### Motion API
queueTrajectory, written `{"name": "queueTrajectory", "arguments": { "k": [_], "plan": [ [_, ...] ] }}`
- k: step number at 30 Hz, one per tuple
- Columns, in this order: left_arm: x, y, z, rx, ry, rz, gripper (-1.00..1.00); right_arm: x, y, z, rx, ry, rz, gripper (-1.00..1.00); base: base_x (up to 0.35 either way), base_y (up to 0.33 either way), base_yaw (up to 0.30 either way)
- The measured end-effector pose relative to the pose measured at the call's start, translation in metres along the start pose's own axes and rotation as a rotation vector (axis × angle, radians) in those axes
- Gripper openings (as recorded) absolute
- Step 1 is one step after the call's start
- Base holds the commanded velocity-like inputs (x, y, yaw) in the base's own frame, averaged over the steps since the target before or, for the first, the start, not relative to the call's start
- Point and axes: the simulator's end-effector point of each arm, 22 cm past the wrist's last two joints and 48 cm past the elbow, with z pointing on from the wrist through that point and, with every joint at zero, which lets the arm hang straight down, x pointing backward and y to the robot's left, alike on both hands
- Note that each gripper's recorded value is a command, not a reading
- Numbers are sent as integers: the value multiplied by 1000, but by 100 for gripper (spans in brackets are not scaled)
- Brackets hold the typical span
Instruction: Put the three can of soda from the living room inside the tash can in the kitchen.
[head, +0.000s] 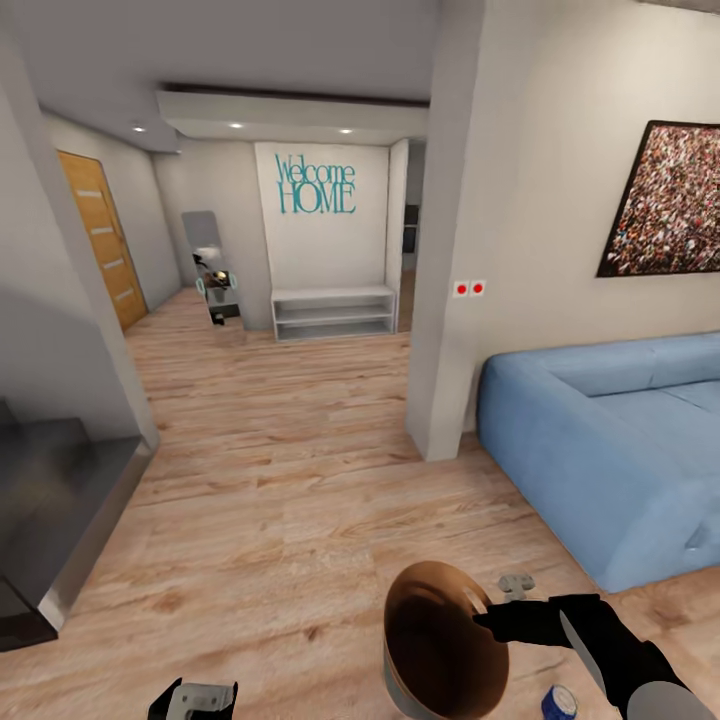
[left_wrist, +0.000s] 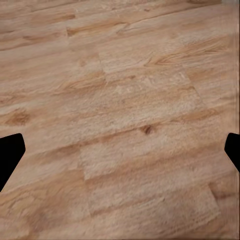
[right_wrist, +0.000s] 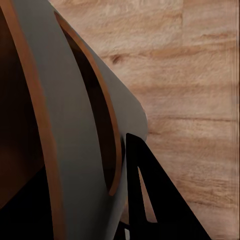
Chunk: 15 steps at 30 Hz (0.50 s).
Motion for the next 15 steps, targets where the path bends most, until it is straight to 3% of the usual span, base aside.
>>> {"name": "queueTrajectory", "arguments": {
  "k": [4, 15],
  "plan": [
    [-1, 0, 0, 0, -2, 0, 100, 1, -1, 0, 6, 3, -3, -100, -248, -181, -161],
    [-1, 0, 0, 0, -4, 0, 100, 1, -1, 1, 8, 4, -2, -100, -278, -153, -17]
  ]
}}
